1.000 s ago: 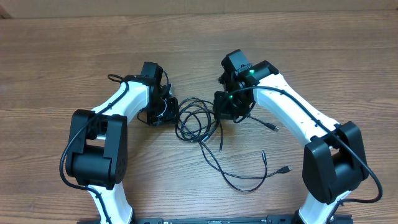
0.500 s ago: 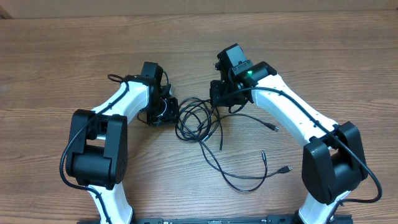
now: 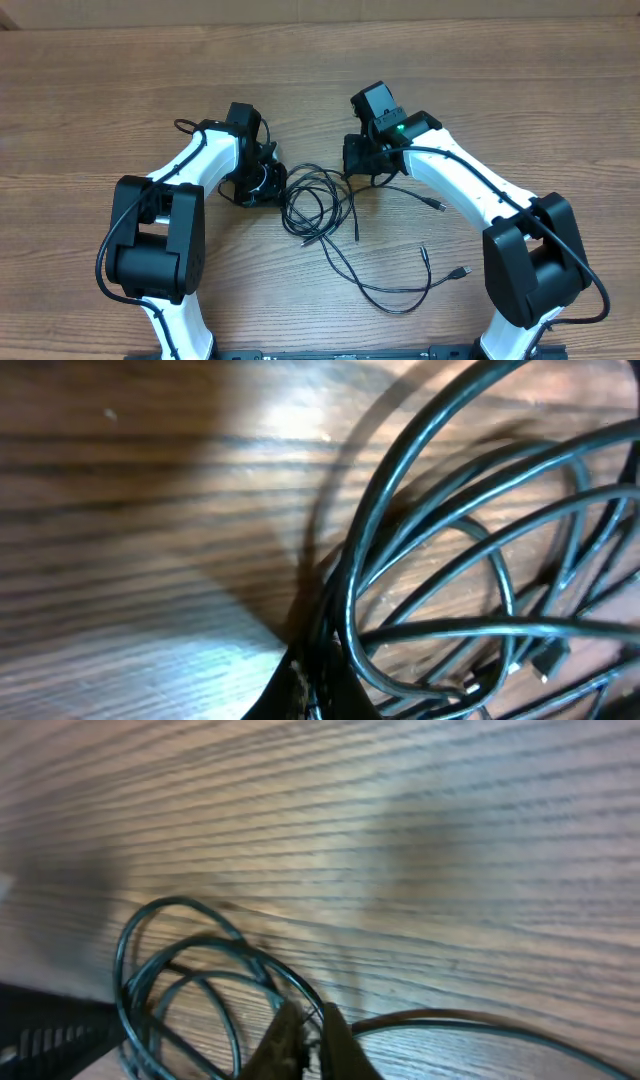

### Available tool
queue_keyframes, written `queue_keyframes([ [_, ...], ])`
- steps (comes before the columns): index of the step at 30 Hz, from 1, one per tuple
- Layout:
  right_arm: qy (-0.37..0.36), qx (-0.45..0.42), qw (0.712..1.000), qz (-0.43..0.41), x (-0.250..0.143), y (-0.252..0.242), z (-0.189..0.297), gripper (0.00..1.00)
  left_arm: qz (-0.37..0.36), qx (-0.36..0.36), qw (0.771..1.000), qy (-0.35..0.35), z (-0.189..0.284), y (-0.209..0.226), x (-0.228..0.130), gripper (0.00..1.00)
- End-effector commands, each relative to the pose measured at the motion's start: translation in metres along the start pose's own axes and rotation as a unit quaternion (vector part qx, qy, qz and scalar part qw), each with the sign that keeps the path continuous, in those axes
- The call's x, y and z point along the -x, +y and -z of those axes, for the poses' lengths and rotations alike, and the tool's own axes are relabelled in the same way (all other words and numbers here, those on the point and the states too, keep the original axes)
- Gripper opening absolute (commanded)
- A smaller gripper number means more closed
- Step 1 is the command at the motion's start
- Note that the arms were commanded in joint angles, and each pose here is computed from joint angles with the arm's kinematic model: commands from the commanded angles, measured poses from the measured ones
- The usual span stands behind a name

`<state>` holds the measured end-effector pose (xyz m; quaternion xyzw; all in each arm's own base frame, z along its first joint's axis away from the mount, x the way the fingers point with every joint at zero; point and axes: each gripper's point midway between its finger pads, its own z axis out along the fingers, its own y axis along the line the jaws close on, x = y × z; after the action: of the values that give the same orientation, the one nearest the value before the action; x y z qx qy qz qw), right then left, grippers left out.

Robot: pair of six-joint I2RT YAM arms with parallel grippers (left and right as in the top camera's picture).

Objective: Untangle cables

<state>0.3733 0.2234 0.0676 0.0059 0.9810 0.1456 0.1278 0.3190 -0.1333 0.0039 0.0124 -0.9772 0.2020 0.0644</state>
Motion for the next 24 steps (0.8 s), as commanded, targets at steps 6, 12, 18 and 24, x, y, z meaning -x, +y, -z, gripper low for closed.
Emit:
queue_keyframes([
  [6,0.005,0.0,1.0,-0.007,-0.006,0.0,0.01,0.73,-0.025,-0.068,0.997,-0.039,0.054,-0.033,-0.004,0.04],
  [12,0.0,-0.029,1.0,-0.012,-0.004,-0.014,0.011,1.0,0.004,-0.077,0.993,-0.092,0.088,-0.027,0.005,0.04],
  [18,-0.009,-0.038,0.999,-0.017,0.002,-0.02,0.012,1.0,0.073,0.059,0.989,-0.117,0.086,0.018,0.01,0.04],
  [24,-0.009,-0.038,0.999,-0.017,0.002,-0.02,0.012,1.0,0.075,0.126,0.979,-0.145,0.102,0.028,0.015,0.04],
])
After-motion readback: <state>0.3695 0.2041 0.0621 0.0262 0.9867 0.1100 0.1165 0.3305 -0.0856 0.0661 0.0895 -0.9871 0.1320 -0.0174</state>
